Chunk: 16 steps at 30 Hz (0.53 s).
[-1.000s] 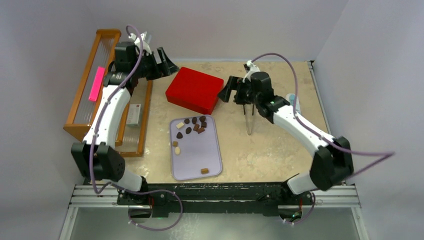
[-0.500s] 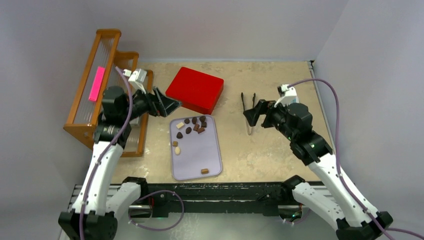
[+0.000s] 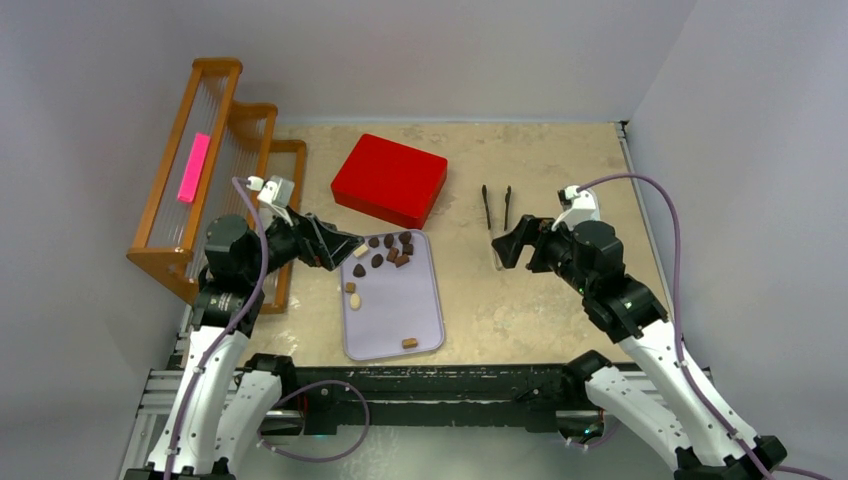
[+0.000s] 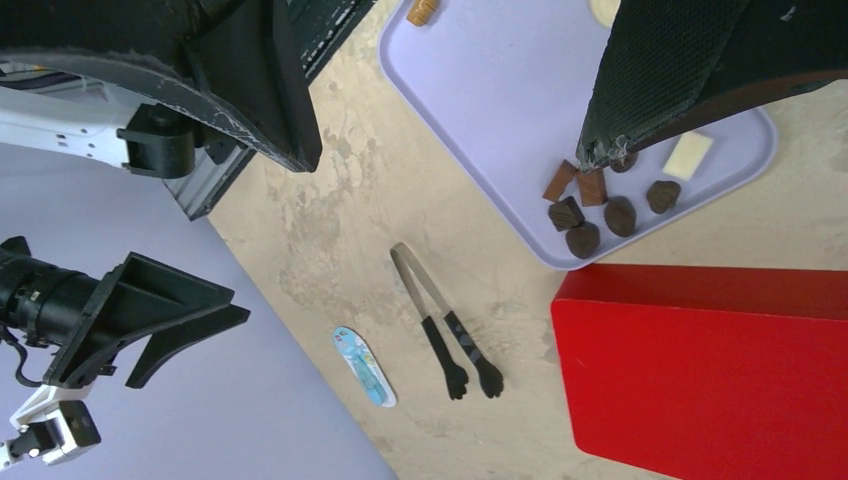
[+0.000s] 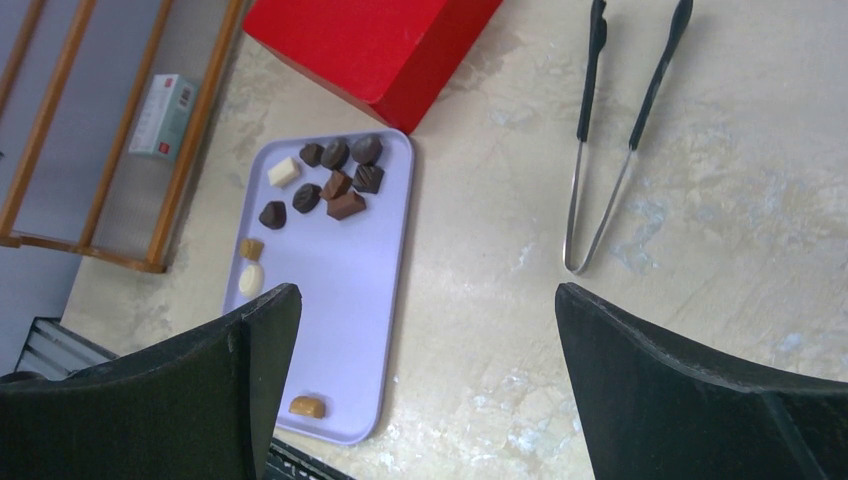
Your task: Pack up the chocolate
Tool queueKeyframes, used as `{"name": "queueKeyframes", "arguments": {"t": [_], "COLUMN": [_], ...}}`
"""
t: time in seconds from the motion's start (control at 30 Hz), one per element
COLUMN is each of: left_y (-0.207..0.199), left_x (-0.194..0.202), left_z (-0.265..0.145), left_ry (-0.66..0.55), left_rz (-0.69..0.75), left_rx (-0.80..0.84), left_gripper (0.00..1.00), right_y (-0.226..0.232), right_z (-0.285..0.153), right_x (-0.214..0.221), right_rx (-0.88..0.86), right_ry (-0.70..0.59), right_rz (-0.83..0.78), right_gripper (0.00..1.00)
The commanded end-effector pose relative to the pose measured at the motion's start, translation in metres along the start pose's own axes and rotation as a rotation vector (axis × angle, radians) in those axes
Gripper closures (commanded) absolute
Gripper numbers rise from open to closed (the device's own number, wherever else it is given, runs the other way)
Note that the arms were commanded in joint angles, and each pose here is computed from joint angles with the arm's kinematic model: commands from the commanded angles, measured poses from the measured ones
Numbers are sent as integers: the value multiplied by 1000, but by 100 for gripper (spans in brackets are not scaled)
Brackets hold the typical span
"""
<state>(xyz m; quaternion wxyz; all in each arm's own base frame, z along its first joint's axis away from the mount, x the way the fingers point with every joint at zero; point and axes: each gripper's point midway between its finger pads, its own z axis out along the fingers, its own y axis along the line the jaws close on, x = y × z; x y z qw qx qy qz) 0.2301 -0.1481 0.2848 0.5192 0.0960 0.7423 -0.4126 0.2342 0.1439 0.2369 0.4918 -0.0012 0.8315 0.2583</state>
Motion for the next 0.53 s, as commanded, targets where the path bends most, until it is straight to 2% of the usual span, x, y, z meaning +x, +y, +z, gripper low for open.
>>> {"name": "queueKeyframes", "arguments": {"t": [0.0, 0.5], "left_y": [3, 8], "left_x": [-10, -11], "left_z": [-5, -7], "left_ry": [-51, -56], "left_rz": [78, 82], "left_rx": [-49, -82], "left_gripper": [1, 0], "right_y": [-4, 2], "right_z": [-3, -4], "right_x": [-4, -9], "right_rx": [26, -14], "right_ry": [-16, -62], "right_rz": [18, 16], "right_gripper": [1, 1]}}
